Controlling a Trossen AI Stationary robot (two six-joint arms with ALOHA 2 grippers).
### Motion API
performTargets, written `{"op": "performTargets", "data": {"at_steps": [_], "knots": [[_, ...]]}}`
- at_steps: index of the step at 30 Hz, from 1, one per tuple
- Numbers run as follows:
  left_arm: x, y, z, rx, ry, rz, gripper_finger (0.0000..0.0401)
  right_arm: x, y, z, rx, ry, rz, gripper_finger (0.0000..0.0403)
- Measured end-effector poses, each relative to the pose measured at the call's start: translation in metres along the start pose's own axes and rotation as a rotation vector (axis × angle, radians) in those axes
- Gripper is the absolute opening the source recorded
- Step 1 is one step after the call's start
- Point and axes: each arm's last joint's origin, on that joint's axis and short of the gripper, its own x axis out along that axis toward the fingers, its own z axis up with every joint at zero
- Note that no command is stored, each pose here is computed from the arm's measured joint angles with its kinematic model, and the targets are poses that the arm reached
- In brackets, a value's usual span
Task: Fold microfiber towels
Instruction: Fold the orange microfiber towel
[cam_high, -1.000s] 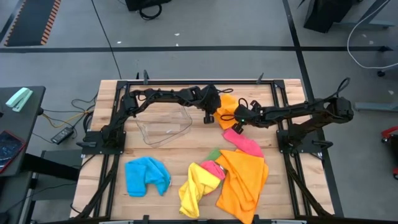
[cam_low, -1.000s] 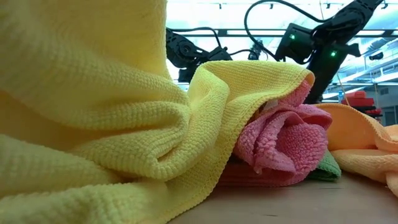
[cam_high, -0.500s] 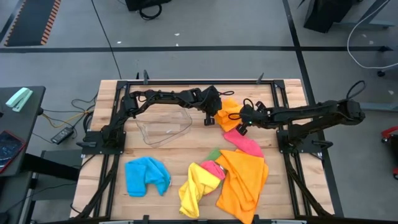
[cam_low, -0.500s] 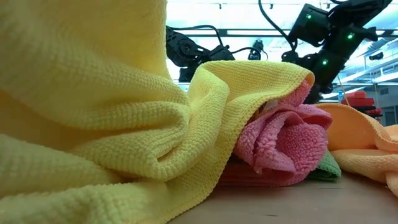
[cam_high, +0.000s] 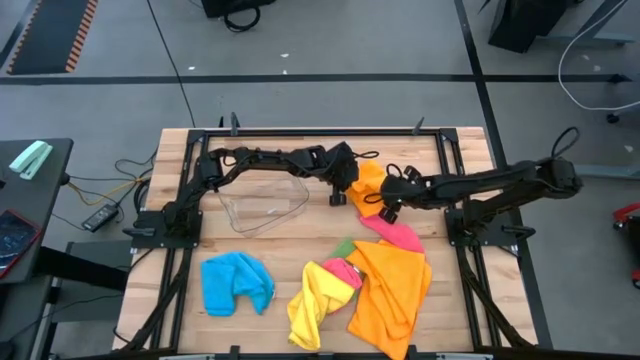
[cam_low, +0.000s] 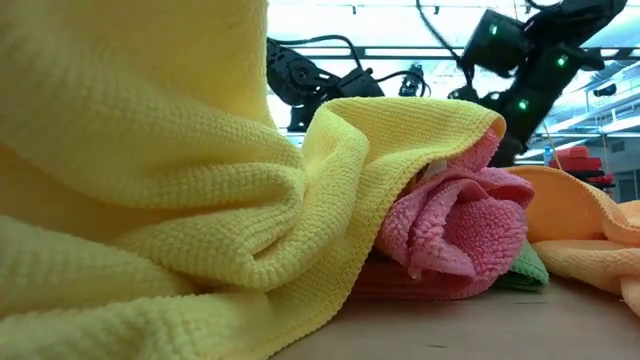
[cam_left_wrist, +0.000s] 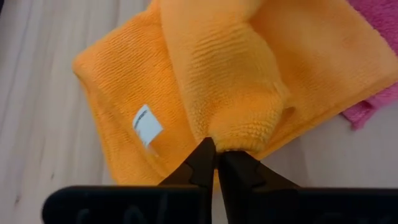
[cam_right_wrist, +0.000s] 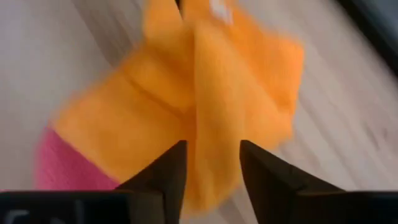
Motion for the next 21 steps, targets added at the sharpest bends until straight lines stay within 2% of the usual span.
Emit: {"op": "performTargets", "data": {"at_steps": [3, 7, 14, 21], "knots": [[0.000, 0.001, 0.000, -0.001, 0.000, 0.002, 0.0015, -0.002, 0.005, 0.005, -0.087, -0.071, -0.012, 0.0171], [0.000, 0.002, -0.001, -0.003, -0.001, 0.004, 0.0009, 0.009, 0.011, 0.001, -0.191, -0.033, -0.074, 0.0172], [0.000, 0.004, -0.001, -0.012, -0.004, 0.007, 0.0029, 0.027, 0.034, -0.005, -0.267, -0.014, -0.138, 0.0193], [0.000, 0.004, -0.001, -0.014, -0.005, 0.007, 0.0008, 0.026, 0.057, 0.006, -0.331, 0.007, -0.297, 0.0236]]}}
